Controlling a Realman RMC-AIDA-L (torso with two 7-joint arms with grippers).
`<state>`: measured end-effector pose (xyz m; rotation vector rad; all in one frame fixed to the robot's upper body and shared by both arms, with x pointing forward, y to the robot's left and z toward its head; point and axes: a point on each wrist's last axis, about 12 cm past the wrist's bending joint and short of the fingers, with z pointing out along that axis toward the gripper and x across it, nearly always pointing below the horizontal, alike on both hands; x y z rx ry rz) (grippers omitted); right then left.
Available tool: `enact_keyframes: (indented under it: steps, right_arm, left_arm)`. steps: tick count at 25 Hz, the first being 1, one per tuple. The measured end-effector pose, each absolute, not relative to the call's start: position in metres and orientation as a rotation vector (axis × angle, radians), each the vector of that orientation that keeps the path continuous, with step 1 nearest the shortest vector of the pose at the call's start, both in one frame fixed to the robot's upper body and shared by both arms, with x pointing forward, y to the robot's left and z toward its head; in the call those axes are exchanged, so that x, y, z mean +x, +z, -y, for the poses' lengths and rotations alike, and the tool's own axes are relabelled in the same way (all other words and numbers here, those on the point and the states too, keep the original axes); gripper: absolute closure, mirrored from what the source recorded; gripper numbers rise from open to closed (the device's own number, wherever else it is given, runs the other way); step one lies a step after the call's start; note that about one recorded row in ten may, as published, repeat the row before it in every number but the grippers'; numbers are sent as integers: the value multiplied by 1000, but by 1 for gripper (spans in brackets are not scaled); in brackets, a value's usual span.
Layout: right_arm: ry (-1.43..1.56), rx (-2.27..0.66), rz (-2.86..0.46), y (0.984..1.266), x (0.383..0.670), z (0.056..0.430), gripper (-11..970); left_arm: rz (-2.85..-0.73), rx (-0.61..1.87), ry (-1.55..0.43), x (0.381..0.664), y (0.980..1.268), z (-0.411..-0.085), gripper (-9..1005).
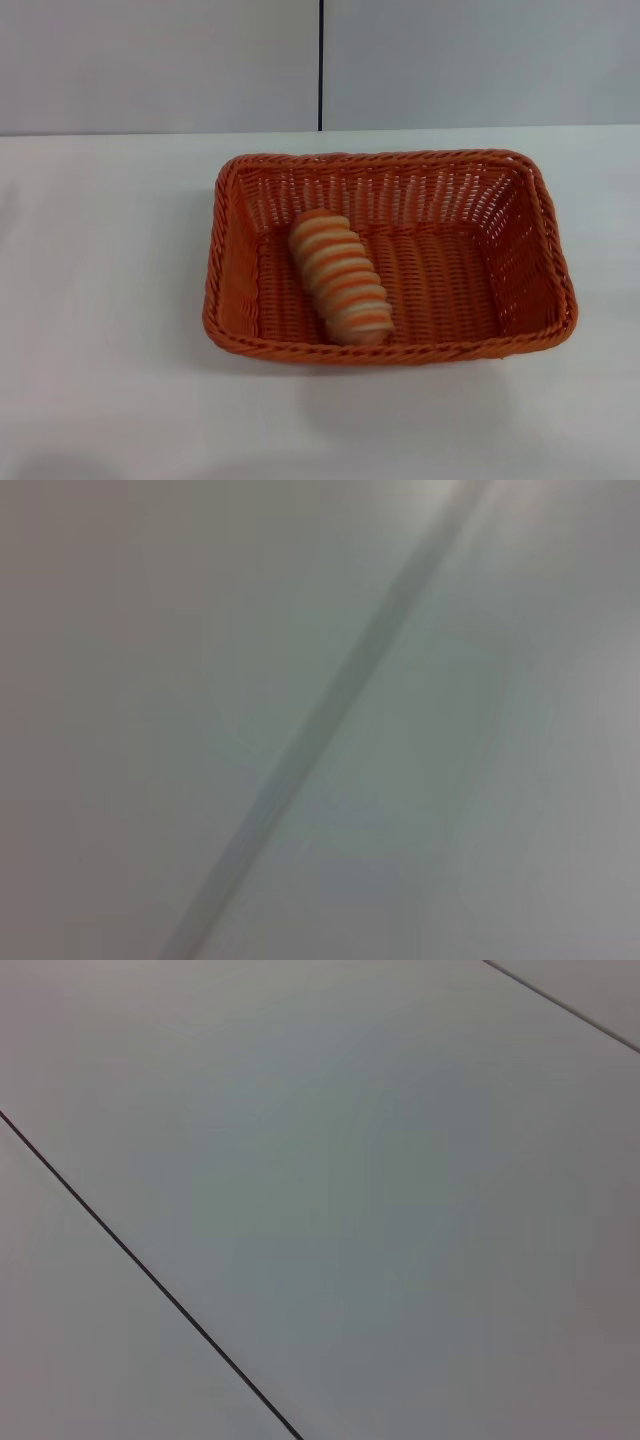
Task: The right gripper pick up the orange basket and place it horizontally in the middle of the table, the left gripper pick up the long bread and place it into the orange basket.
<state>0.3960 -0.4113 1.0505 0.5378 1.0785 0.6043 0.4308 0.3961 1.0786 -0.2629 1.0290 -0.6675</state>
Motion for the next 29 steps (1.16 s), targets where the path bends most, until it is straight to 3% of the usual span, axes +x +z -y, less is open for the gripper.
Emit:
enact_keyframes:
  steps: [7, 29]
  right_arm:
    - [604, 539, -1080, 1051, 401, 412, 535]
    - [593, 553, -1069, 1052, 405, 413, 536]
  left_arm:
    - [-922, -327, -564, 408, 1082, -412, 149]
    - [-907, -333, -587, 412, 1081, -407, 149]
